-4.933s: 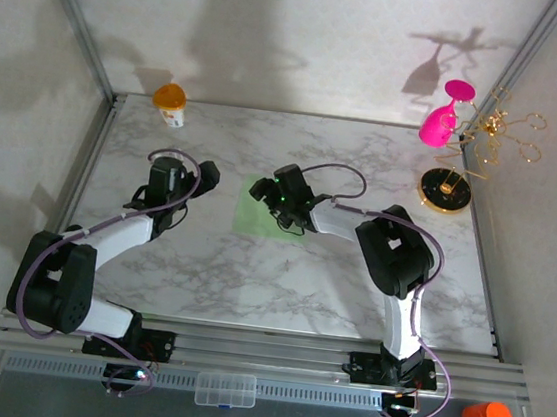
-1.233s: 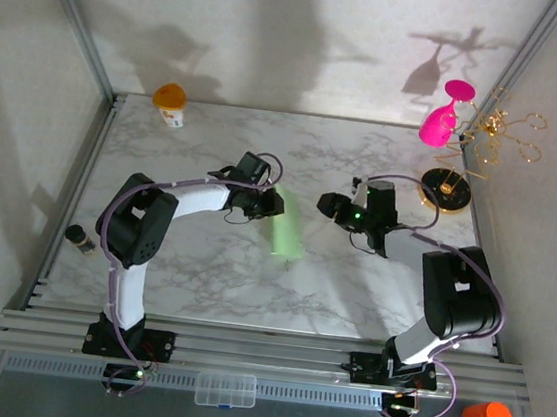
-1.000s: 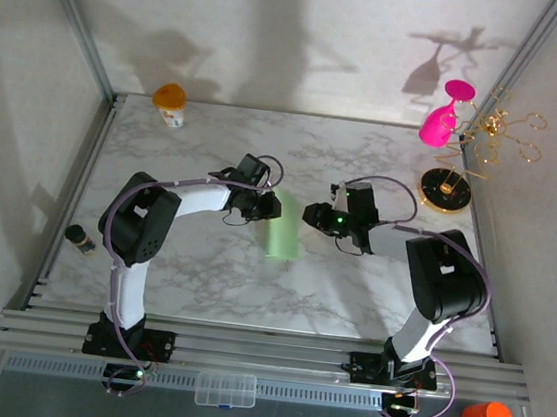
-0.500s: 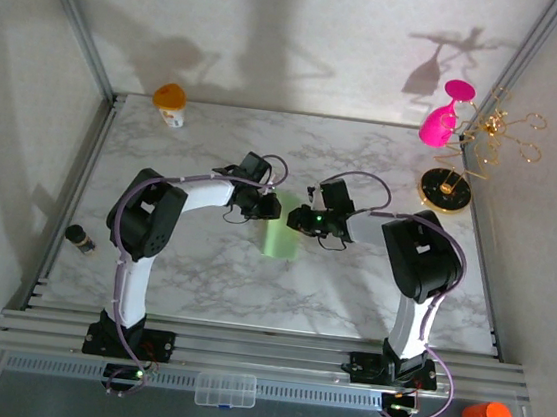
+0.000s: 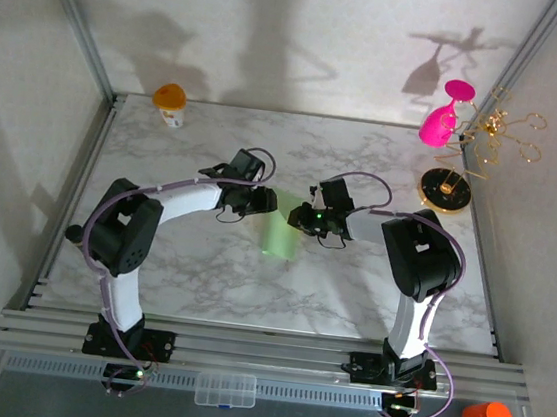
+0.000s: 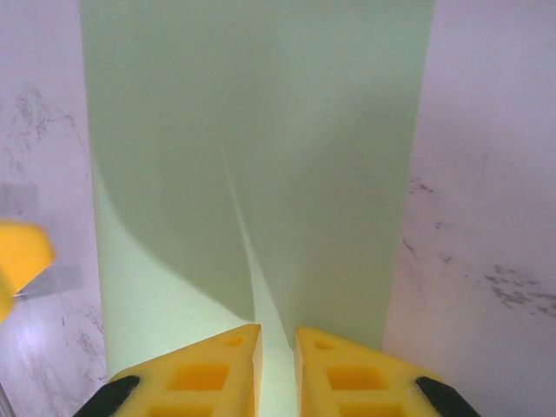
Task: Fold a paper plane with a square sheet of paper (pick it up from the middle)
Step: Hold the square sheet of paper at the center of the table.
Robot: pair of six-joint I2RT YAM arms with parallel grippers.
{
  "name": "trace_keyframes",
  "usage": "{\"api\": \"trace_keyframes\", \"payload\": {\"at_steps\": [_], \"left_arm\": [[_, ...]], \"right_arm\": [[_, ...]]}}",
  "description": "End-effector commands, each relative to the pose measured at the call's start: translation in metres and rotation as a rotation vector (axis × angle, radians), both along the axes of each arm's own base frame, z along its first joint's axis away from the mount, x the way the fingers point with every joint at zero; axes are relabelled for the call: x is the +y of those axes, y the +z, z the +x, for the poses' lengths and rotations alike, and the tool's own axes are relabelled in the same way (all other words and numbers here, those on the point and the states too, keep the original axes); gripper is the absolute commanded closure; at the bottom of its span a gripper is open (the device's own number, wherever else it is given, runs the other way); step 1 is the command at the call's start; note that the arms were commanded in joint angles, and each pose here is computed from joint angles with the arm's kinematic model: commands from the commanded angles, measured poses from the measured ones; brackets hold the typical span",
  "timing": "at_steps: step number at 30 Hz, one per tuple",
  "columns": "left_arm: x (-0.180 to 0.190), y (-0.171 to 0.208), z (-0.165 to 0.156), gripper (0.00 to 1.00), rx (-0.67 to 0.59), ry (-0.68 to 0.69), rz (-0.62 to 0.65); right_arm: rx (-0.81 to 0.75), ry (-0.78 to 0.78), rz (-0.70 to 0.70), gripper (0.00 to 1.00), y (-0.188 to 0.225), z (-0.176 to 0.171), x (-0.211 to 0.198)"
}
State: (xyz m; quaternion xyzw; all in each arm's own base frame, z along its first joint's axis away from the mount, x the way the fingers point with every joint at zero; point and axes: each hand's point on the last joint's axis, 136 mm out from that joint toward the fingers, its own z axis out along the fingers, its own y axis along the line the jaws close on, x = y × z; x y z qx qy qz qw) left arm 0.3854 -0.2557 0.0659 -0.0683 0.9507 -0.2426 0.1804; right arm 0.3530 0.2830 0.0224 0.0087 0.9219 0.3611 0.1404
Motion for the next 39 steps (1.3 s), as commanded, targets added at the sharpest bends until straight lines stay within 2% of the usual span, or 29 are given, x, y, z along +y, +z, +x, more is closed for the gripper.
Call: {"api": "trace_keyframes", "payload": {"at_steps": [1, 9, 19, 22, 25, 31, 39], "left_arm": [[-0.009, 0.003, -0.014, 0.46, 0.011, 0.003, 0.001], [-0.016, -0.021, -0.02, 0.43, 0.052, -0.009, 0.049], [-0.021, -0.043, -0.024, 0.49, 0.093, 0.007, 0.065], [-0.014, -0.049, -0.024, 0.53, 0.097, 0.031, 0.101], [-0.007, -0.057, -0.025, 0.63, 0.106, 0.053, 0.136], [-0.001, -0.063, -0.025, 0.68, 0.118, 0.094, 0.141], [0.009, -0.073, -0.028, 0.68, 0.146, 0.162, 0.161]], "right_arm": [[0.09, -0.017, -0.06, 0.81, -0.025, -0.012, -0.006], [0.076, -0.03, -0.047, 0.77, -0.018, -0.007, -0.004], [0.061, -0.031, 0.025, 0.76, -0.002, -0.004, 0.005], [0.029, -0.043, 0.068, 0.75, 0.016, 0.004, 0.008], [-0.029, -0.066, 0.121, 0.72, 0.042, 0.016, 0.007], [-0.12, -0.148, 0.129, 0.63, 0.071, 0.03, -0.017], [-0.131, -0.235, 0.064, 0.6, 0.061, 0.035, -0.055]]}}
